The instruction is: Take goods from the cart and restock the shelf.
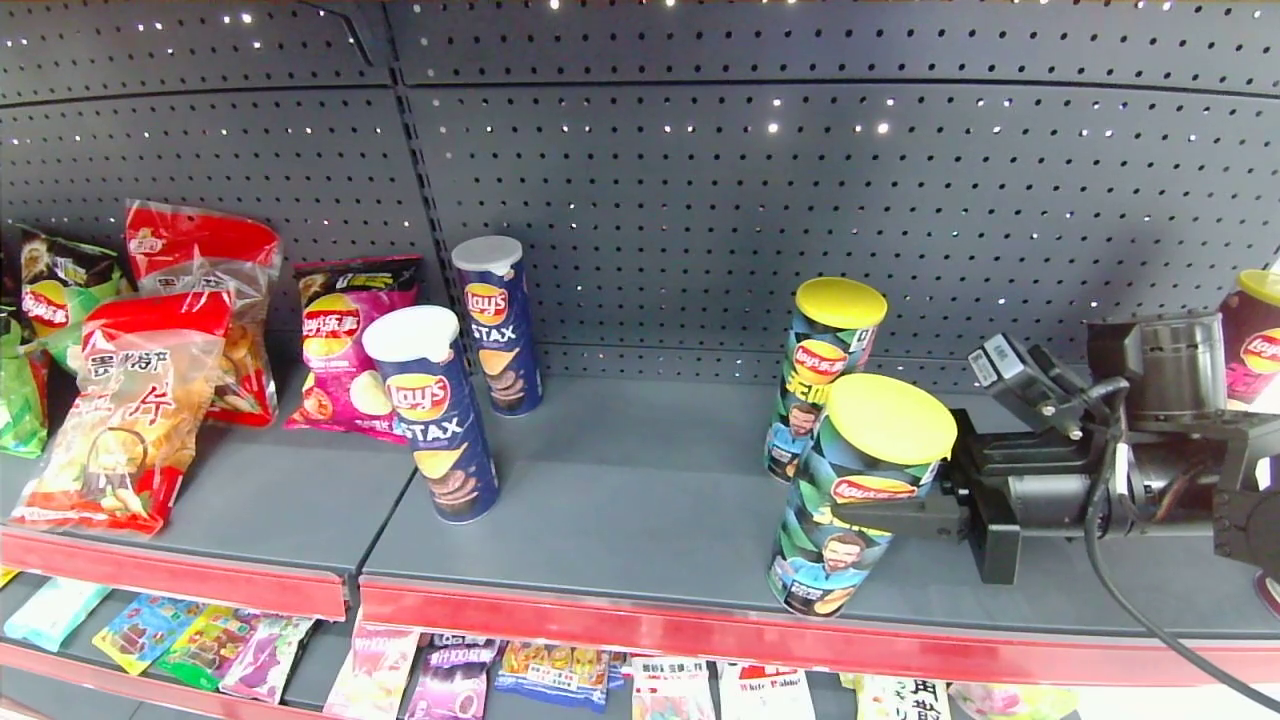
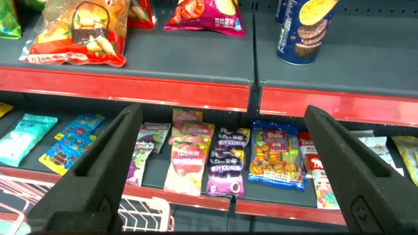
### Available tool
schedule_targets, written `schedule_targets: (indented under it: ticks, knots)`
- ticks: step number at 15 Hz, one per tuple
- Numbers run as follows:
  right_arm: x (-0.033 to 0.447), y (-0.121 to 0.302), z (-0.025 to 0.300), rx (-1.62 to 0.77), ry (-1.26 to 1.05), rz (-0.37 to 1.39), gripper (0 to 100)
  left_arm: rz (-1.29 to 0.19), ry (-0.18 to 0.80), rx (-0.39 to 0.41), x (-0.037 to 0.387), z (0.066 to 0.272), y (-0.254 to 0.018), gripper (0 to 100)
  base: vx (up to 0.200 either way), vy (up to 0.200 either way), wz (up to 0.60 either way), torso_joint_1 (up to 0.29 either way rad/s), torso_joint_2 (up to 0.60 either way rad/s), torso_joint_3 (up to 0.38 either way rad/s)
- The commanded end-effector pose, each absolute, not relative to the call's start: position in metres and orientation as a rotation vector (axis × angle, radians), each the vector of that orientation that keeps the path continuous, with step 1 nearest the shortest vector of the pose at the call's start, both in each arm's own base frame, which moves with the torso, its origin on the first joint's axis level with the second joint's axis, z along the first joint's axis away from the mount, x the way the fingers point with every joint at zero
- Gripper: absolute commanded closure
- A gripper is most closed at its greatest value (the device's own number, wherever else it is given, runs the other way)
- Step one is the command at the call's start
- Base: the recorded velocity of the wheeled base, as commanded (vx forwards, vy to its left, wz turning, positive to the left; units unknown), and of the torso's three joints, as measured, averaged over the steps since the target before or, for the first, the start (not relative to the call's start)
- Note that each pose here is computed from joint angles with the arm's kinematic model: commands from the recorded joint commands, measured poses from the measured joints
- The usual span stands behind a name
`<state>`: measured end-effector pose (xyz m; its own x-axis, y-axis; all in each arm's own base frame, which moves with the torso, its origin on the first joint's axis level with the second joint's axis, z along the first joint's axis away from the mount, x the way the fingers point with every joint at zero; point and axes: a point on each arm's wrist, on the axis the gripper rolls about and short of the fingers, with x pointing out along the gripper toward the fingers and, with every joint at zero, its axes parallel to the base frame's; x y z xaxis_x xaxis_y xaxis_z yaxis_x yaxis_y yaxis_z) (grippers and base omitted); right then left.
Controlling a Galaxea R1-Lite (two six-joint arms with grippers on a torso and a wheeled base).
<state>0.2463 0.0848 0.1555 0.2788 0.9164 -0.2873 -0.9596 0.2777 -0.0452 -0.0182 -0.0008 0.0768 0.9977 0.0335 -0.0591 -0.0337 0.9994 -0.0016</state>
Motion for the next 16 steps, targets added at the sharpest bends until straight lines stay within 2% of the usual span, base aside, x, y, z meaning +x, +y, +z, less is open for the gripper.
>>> schedule_targets:
  ticks: [1, 2, 3, 10, 16]
  knots:
    - [0.246, 0.087, 0.156, -0.228, 0.219, 1.279, 100, 0.034, 0.060, -0.003, -0.018, 0.077, -0.001, 0, 0.000, 0.000, 0.00, 0.000, 0.00, 0.000]
    - [0.245, 0.087, 0.156, -0.228, 0.219, 1.281, 100, 0.034, 0.060, -0.003, -0.018, 0.077, -0.001, 0, 0.000, 0.000, 0.00, 0.000, 0.00, 0.000]
    - [0.245, 0.087, 0.156, -0.228, 0.219, 1.281, 0, 0.034, 0.060, -0.003, -0.018, 0.077, -0.001, 0, 0.000, 0.000, 0.00, 0.000, 0.00, 0.000]
    - [0.240, 0.084, 0.155, -0.229, 0.222, 1.273, 0, 0.034, 0.060, -0.003, -0.018, 0.077, -0.001, 0, 0.000, 0.000, 0.00, 0.000, 0.00, 0.000]
    - [0.219, 0.061, 0.141, -0.198, 0.286, 1.202, 0, 0.034, 0.060, -0.003, -0.018, 0.077, -0.001, 0, 0.000, 0.000, 0.00, 0.000, 0.00, 0.000]
